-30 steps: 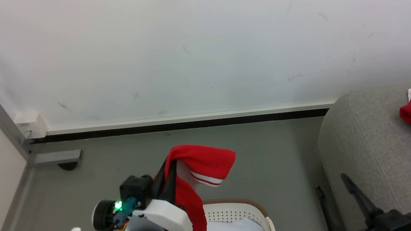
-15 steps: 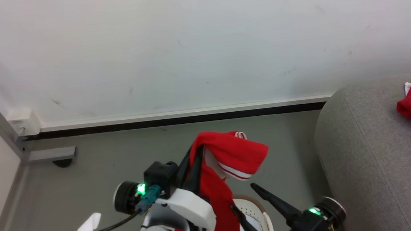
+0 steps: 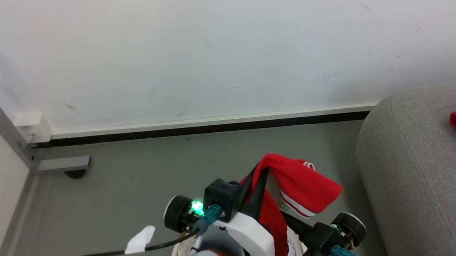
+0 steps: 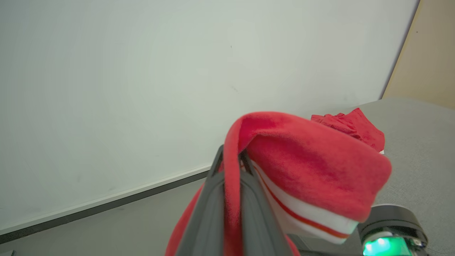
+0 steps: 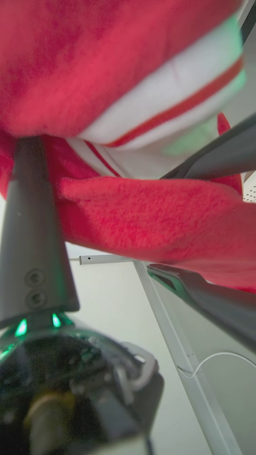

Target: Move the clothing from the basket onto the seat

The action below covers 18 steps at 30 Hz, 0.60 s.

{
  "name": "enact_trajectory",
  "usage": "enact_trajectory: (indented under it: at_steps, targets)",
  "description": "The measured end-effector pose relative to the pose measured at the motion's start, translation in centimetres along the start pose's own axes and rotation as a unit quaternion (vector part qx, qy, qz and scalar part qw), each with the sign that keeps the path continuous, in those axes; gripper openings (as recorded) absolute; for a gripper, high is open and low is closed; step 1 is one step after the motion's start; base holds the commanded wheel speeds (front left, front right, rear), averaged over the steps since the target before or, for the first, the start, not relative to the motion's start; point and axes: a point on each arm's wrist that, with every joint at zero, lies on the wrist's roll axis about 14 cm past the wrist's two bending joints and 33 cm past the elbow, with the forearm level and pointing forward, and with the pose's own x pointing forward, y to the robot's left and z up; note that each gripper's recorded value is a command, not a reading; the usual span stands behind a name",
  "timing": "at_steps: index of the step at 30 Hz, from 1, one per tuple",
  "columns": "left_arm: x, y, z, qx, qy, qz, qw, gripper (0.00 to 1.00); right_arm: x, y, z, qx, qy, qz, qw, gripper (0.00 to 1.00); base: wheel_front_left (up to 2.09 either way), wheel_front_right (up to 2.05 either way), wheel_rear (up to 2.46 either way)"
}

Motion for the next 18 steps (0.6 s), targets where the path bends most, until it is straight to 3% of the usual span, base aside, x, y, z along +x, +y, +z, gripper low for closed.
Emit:
enact_trajectory:
  at_steps: [1,2,3,7,13,14,16,17,18]
  targets:
    - [0.0,-0.2,-0.1,-0.001,0.001,-0.003,1.000,0.00,0.0,0.0,-0.2,0.000,0.005,0.002,1.000,0.84,0.00,0.00,0.00]
    - [0.1,-0.4,-0.1,-0.001,0.003,-0.005,1.000,0.00,0.0,0.0,-0.5,0.004,0.010,0.003,1.000,0.32,0.00,0.00,0.00]
    - [0.1,-0.6,-0.2,-0.001,0.005,-0.008,1.000,0.00,0.0,0.1,-0.8,0.007,0.015,0.004,1.000,0.00,0.00,0.00,0.00]
    - [0.3,-0.6,-0.8,-0.007,0.015,-0.003,1.000,0.00,0.1,0.4,-0.9,0.027,0.017,0.006,0.999,0.00,0.00,0.00,0.00]
    - [0.6,0.1,-2.1,-0.008,0.033,0.008,0.999,0.00,0.0,-1.9,-0.1,0.036,0.003,-0.029,0.999,0.00,0.00,0.00,0.00]
    - [0.6,0.2,-2.3,-0.008,0.035,0.010,0.999,0.09,-0.1,-2.3,0.2,0.037,-0.001,-0.036,0.999,0.00,0.00,0.00,0.00]
    - [0.6,0.3,-2.6,-0.006,0.037,0.010,0.999,0.50,-0.2,-3.0,0.7,0.037,-0.009,-0.046,0.998,0.00,0.00,0.00,0.00]
    - [0.7,0.3,-2.8,-0.006,0.040,0.009,0.999,1.00,-0.3,-3.3,0.9,0.036,-0.014,-0.052,0.998,0.00,0.00,0.00,0.00]
    - [0.7,0.2,-3.0,-0.005,0.042,0.006,0.999,1.00,-0.4,-3.7,1.2,0.036,-0.018,-0.057,0.998,0.00,0.00,0.00,0.00]
